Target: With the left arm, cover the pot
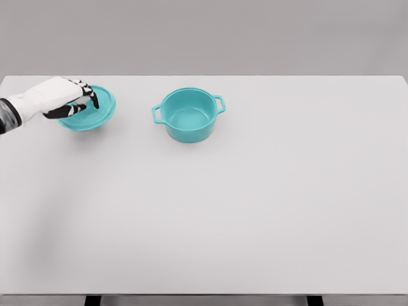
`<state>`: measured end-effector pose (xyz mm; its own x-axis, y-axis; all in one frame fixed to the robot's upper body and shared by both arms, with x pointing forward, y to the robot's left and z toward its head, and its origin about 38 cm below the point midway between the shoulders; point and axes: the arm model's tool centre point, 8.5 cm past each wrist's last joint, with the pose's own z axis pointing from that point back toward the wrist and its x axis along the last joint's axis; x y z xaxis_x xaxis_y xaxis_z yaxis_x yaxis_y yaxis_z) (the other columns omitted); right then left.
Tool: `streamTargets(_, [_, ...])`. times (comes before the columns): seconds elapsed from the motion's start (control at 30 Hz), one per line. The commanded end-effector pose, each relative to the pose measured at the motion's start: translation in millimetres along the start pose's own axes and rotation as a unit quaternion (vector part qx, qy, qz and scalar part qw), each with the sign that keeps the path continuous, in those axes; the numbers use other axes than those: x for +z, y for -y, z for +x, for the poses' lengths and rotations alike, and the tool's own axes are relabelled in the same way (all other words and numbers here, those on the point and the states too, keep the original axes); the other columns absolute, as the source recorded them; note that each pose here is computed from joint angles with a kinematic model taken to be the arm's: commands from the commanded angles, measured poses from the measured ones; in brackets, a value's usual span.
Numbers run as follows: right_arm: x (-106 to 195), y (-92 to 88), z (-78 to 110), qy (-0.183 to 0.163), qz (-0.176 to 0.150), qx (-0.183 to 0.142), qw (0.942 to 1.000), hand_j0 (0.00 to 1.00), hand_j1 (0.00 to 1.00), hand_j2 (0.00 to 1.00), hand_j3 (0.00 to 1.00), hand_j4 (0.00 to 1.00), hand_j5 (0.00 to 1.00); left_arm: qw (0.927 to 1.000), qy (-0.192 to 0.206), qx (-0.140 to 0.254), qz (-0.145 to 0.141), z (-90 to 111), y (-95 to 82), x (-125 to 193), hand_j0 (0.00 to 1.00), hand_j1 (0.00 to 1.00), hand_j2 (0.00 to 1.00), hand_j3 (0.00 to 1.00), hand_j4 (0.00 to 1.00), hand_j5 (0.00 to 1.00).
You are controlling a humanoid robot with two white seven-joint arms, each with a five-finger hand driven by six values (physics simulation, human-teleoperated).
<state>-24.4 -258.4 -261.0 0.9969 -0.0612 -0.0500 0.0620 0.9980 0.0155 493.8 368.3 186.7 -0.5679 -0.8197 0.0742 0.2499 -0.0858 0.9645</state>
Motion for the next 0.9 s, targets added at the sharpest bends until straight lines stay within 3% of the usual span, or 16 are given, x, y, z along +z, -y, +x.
streamTargets(0.0, [0.0, 0.0, 0.0, 0.000, 0.000, 0.000, 1.0000, 1.00, 1.00, 1.00, 1.00, 1.00, 1.00, 1.0000, 0.005, -0.003, 0.007, 3.0, -5.4, -0.5, 0.48, 0.48, 0.48, 0.48, 0.48, 0.48])
streamTargets(0.5, [0.0, 0.0, 0.0, 0.000, 0.000, 0.000, 1.0000, 1.00, 1.00, 1.00, 1.00, 1.00, 1.00, 0.9976, 0.051, -0.036, 0.029, 33.1, -32.9, -19.5, 0.48, 0.48, 0.48, 0.48, 0.48, 0.48])
streamTargets(0.87, [0.0, 0.0, 0.0, 0.000, 0.000, 0.000, 1.0000, 1.00, 1.00, 1.00, 1.00, 1.00, 1.00, 0.9952, 0.082, -0.035, 0.040, 57.0, -38.0, -40.4, 0.48, 0.48, 0.48, 0.48, 0.48, 0.48])
